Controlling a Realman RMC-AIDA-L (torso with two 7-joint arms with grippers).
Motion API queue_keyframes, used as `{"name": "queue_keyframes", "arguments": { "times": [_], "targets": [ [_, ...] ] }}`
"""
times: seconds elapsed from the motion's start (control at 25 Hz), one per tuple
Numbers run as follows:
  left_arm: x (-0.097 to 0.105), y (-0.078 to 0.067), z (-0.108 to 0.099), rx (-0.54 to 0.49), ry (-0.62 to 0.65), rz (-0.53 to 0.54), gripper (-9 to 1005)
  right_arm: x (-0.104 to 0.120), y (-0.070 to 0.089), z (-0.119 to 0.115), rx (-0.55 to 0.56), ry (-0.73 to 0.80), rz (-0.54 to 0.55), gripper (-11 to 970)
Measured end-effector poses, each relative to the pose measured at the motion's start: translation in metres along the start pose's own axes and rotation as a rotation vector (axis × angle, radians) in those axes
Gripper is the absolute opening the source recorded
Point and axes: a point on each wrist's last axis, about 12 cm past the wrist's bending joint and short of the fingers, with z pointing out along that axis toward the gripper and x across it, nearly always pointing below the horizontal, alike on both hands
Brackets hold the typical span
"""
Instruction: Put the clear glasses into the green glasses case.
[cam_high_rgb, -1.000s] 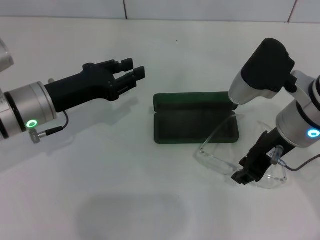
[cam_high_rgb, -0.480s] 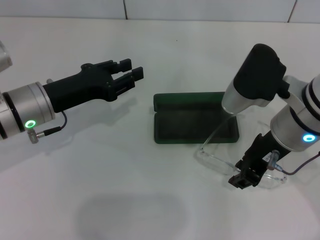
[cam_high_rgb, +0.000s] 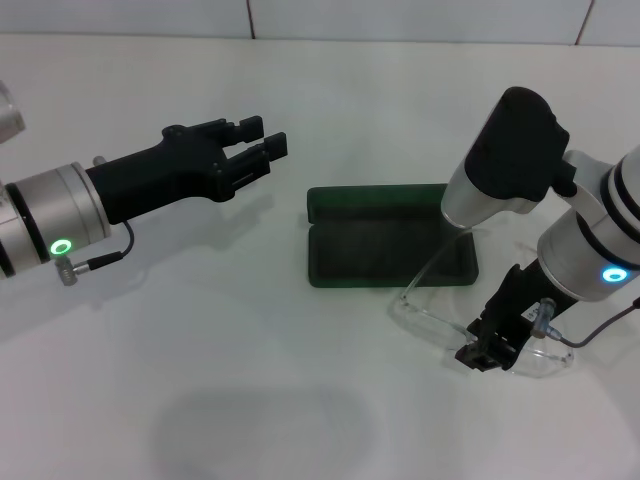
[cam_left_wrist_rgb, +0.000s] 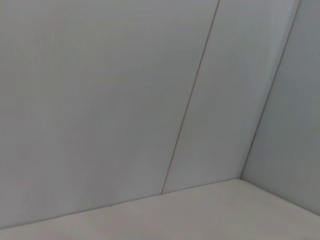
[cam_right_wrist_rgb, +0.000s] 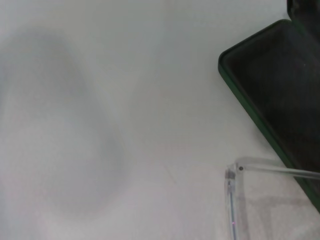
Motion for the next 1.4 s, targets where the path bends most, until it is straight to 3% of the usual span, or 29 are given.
{"name": "queue_keyframes", "arguments": {
  "times": [0.12,0.68,0.96,1.4],
  "targets": [
    [0.0,0.0,0.0,0.0,0.0,0.0,426,0.0,0.0,0.0,-0.001,0.001,0.002,281],
    [-0.001,0.001,0.0,-0.001,-0.002,0.004,426,0.0,0.0,0.002,0.0,0.001,0.001,264],
    [-0.002,0.003,-0.004,-0.021,-0.014,0.005,426,0.0,0.001,0.001,0.002,-0.002,-0.003,146],
    [0.001,0.001,-0.006,-0.02,-0.03,-0.006,426,0.019,-0.007,-0.031,0.008,-0.127,0.013,126]
  ]
}}
